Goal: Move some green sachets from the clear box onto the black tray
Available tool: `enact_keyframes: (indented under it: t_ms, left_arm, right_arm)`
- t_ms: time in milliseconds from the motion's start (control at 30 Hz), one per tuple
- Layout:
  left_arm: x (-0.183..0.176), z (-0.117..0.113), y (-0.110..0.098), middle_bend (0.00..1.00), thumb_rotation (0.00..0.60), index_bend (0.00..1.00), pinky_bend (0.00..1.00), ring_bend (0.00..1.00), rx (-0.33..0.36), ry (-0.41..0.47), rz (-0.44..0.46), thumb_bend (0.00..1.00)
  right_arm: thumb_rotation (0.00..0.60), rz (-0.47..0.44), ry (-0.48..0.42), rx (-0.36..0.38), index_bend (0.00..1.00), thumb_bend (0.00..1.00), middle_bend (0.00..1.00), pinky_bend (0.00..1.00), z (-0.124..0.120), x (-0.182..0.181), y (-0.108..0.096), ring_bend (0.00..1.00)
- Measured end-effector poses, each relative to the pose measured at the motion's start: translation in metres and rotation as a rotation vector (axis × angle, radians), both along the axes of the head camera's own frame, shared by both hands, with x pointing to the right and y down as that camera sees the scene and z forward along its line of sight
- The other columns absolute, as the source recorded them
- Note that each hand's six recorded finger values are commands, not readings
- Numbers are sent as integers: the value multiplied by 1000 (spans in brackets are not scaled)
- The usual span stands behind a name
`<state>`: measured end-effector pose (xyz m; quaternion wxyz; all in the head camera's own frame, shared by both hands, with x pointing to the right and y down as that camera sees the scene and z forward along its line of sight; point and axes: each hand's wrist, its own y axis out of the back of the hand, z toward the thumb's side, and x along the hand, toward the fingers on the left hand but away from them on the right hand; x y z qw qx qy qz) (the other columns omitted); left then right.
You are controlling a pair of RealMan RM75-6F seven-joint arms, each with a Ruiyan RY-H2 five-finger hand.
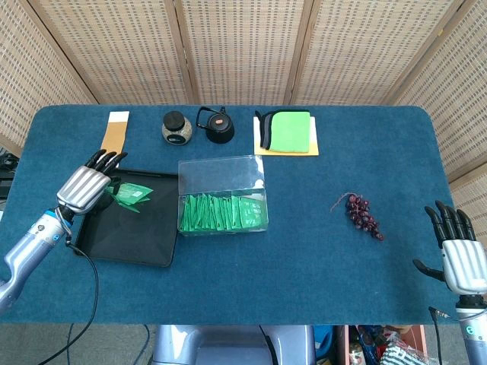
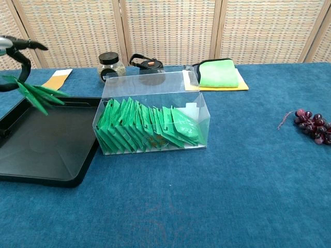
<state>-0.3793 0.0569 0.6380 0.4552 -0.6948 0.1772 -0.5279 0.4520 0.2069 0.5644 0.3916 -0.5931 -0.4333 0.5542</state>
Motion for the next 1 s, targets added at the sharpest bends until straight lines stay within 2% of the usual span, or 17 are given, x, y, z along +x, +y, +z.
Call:
enact_keyframes:
  t_ms: [33, 100, 367, 667, 833, 1000]
  left_arm:
    - [-2, 2, 2, 0, 600, 0, 0, 0, -16, -8, -12, 255]
    - [-3, 2, 4, 0, 600, 0, 0, 0, -38, -6, -49, 201]
    - [-2, -10, 2, 0, 600, 0, 0, 0, -8, 98, -97, 188]
    - [-24, -21, 10, 0, 600, 0, 0, 0, 21, 180, -194, 185]
    - [-49, -27, 29, 0, 600, 0, 0, 0, 62, 215, -313, 184]
    - [-73, -35, 61, 0, 600, 0, 0, 0, 120, 190, -436, 184]
  right_arm:
    - [600, 0, 0, -1, 0, 0, 0, 0, 0, 0, 0, 0]
    - [600, -1, 1, -2, 0, 0, 0, 0, 1, 0, 0, 0]
    - [600, -1, 1, -4, 0, 0, 0, 0, 1, 0, 0, 0]
    - [600, -4, -3, 2, 0, 0, 0, 0, -1, -1, 0, 0]
    - [600, -8, -10, 11, 0, 0, 0, 0, -3, -3, 0, 0]
    - [600, 10, 2, 17, 0, 0, 0, 0, -2, 2, 0, 0]
